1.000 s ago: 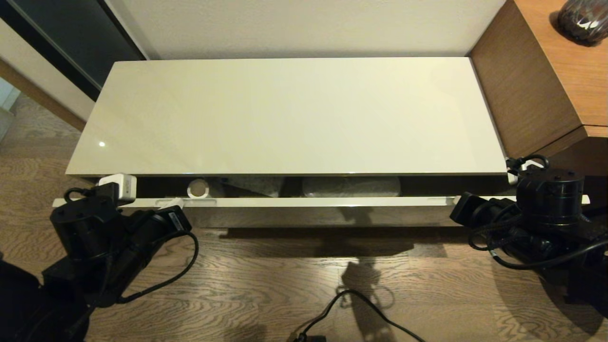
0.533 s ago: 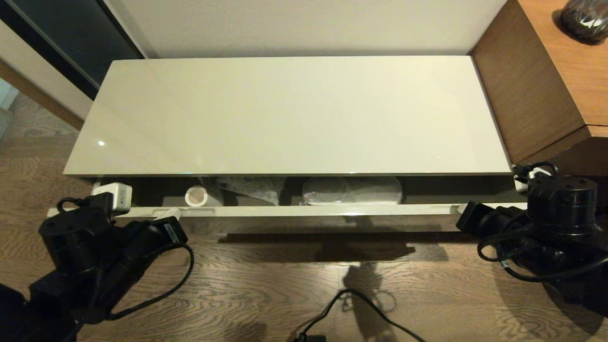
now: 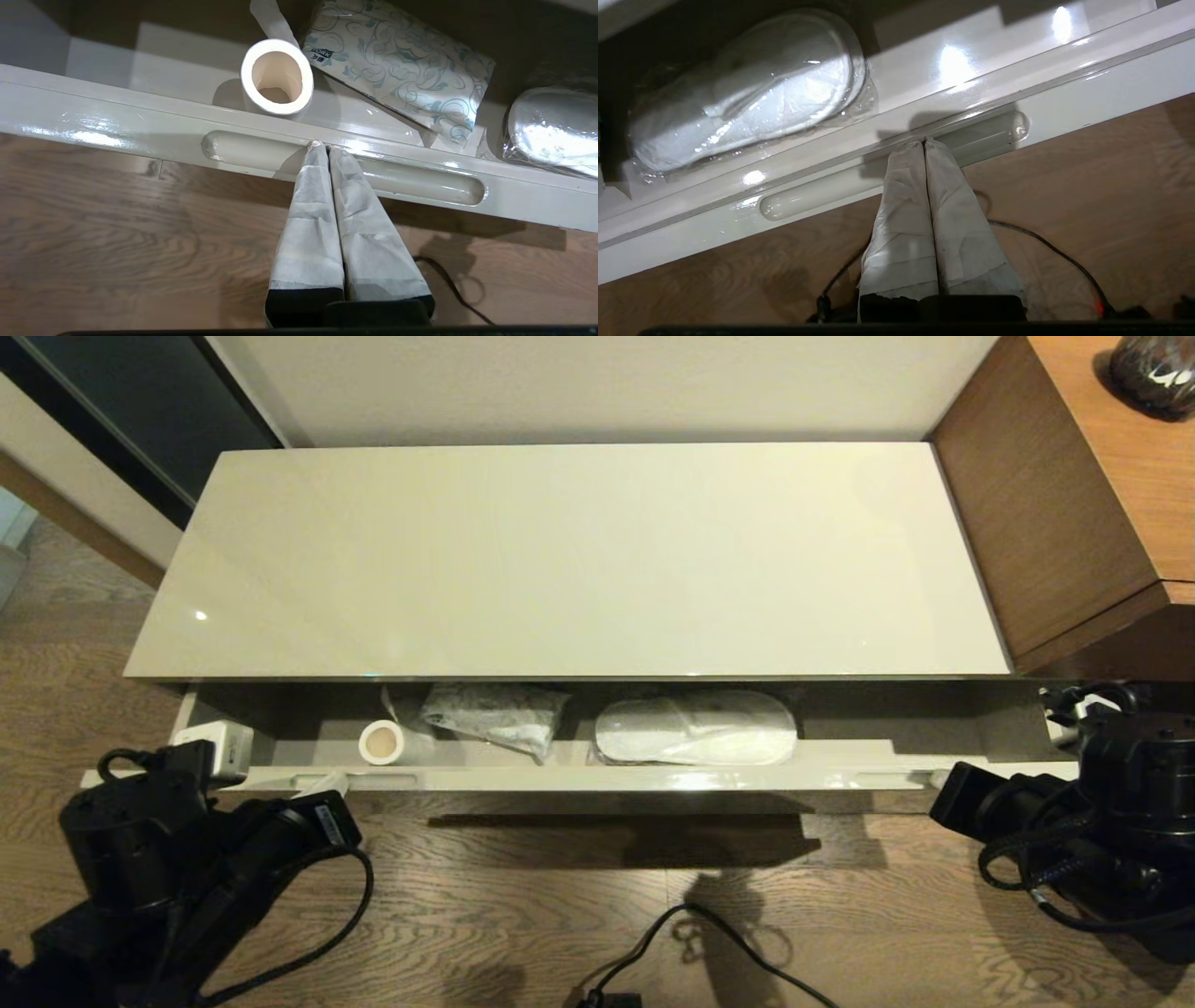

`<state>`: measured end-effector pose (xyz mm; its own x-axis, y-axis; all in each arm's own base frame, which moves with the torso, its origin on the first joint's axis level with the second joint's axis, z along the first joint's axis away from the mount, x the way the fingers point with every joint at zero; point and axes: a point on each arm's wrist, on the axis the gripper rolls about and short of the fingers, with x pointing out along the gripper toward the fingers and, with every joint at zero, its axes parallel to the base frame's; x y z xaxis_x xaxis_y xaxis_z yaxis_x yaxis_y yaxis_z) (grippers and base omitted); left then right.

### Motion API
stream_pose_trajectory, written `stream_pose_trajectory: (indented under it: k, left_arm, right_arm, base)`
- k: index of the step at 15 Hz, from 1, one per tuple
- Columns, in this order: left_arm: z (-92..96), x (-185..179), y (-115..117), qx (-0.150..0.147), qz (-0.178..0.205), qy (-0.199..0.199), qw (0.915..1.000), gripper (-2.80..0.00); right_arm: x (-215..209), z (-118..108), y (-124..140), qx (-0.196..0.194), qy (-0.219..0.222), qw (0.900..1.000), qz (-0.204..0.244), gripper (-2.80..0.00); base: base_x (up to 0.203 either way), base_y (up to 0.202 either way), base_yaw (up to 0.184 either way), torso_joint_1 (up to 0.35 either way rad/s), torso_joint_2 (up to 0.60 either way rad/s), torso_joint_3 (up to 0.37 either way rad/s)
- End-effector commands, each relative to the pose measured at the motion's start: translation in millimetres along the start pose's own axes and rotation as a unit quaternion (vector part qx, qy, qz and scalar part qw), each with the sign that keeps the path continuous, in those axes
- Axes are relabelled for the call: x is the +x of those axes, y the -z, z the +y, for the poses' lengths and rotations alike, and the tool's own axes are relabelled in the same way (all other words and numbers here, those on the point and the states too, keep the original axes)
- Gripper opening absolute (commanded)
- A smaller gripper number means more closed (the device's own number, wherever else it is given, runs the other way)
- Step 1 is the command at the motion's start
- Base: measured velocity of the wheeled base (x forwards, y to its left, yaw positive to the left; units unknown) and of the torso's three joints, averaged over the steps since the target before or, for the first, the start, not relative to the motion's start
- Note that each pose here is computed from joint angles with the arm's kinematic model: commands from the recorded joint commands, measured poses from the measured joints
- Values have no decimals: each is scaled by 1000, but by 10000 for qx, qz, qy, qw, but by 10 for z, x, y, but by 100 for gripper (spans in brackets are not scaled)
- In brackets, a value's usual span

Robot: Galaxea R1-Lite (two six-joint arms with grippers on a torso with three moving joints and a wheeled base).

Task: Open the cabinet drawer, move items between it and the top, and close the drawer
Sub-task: Open the drawer

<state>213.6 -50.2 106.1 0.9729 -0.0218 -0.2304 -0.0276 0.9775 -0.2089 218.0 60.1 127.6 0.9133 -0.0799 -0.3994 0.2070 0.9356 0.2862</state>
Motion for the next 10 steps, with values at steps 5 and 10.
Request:
stream_pose_trajectory:
  k: [5,10]
  left_arm:
    - [20,-370,37,75,43,119,9999,-280]
    - [82,-721,-96,61,2,124,9999,-280]
  right_arm:
    - [-452,-147,-77,-13,15,10000,50,-280]
    - [-931,-281,-207,-71,-16,10000,-24,-280]
  base:
    - [0,0,0,0,0,0]
    - [0,0,0,0,0,0]
